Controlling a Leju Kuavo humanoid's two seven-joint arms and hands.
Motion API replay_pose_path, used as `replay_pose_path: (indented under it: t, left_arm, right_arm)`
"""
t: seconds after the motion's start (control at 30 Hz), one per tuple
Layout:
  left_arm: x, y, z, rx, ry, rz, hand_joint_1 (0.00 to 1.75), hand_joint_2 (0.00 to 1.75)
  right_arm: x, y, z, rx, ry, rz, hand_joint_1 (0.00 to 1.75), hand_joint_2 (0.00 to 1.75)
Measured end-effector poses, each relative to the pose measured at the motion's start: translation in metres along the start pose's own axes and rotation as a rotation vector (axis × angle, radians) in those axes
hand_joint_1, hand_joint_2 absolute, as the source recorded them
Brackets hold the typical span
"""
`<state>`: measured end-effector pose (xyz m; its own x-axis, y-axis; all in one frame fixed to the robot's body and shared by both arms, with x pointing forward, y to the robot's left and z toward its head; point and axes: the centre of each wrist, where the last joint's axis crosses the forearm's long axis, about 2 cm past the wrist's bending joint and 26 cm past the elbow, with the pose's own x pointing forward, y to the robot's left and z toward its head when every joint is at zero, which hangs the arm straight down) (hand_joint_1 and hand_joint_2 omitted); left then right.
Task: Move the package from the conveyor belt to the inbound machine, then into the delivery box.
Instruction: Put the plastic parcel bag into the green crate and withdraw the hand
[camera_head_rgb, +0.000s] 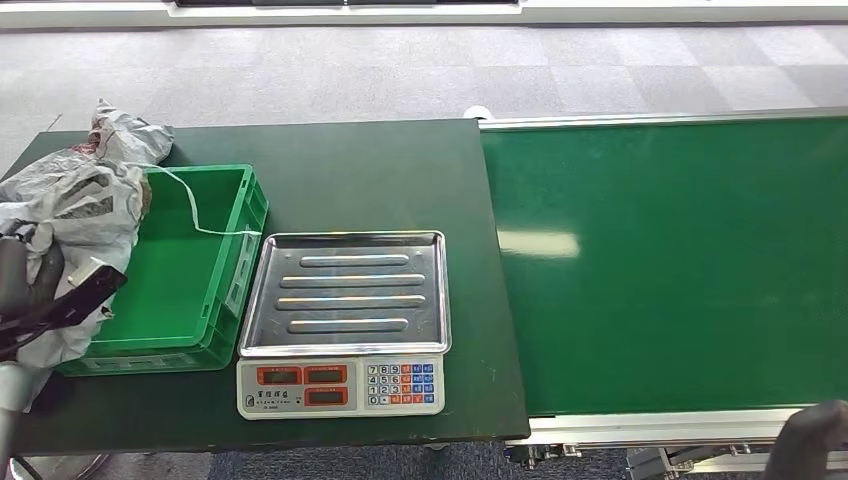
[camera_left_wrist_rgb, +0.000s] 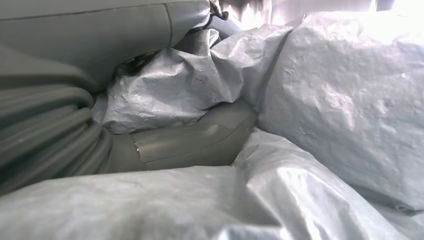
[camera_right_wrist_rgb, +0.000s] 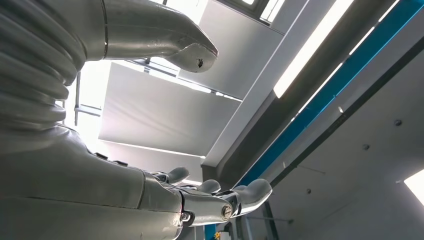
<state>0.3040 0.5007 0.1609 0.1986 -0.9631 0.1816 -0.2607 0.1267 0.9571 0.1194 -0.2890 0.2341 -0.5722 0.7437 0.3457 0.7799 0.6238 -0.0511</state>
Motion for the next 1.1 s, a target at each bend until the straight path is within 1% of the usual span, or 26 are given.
replay_pose_path:
  t: [0.07, 0.1, 0.17, 0.3, 0.47, 0.6, 0.77, 0.9, 0.97, 1.0, 1.1]
  left_arm:
    - [0.003, -0.016, 0.012, -0.077, 0.006, 0.023, 0.21, 1.75]
    - [0.003, -0.022, 0.017, -0.113, 0.009, 0.032, 0.0, 1.75]
    - [0.005, -0.032, 0.023, -0.164, 0.016, 0.042, 0.0, 1.75]
    - [0.009, -0.049, 0.032, -0.222, 0.029, 0.058, 0.0, 1.75]
    - [0.015, -0.057, 0.032, -0.24, 0.04, 0.083, 0.0, 1.75]
    - [0.018, -0.059, 0.03, -0.242, 0.044, 0.093, 0.0, 0.0]
    - [0.023, -0.062, 0.029, -0.23, 0.061, 0.126, 0.0, 0.0]
    - [0.038, -0.061, 0.03, -0.169, 0.068, 0.289, 0.0, 0.0]
    - [0.05, -0.053, 0.029, -0.075, 0.058, 0.401, 0.0, 0.0]
    - [0.056, -0.047, 0.028, 0.0, 0.047, 0.461, 0.0, 0.0]
    - [0.084, -0.02, 0.031, 0.299, -0.021, 0.678, 0.0, 0.0]
  right_arm:
    - [-0.001, 0.0, 0.0, -0.001, 0.003, -0.006, 0.0, 1.75]
    - [-0.001, 0.0, 0.0, 0.0, 0.005, -0.009, 0.0, 1.75]
    - [-0.002, 0.0, 0.001, 0.001, 0.006, -0.011, 0.0, 1.75]
    - [-0.003, 0.0, 0.002, 0.007, 0.006, -0.012, 0.0, 1.75]
    - [-0.004, 0.001, 0.002, 0.014, 0.004, -0.014, 0.0, 1.75]
    - [-0.005, 0.001, 0.002, 0.016, 0.003, -0.015, 0.0, 1.75]
    - [-0.005, 0.001, 0.003, 0.019, 0.003, -0.015, 0.0, 1.75]
    - [-0.005, 0.0, 0.004, 0.023, 0.006, -0.014, 0.0, 1.75]
    - [-0.005, 0.0, 0.004, 0.026, 0.007, -0.013, 0.0, 1.75]
    - [-0.006, 0.0, 0.005, 0.029, 0.008, -0.011, 0.0, 1.75]
    - [-0.006, 0.001, 0.006, 0.038, 0.005, -0.003, 0.0, 1.75]
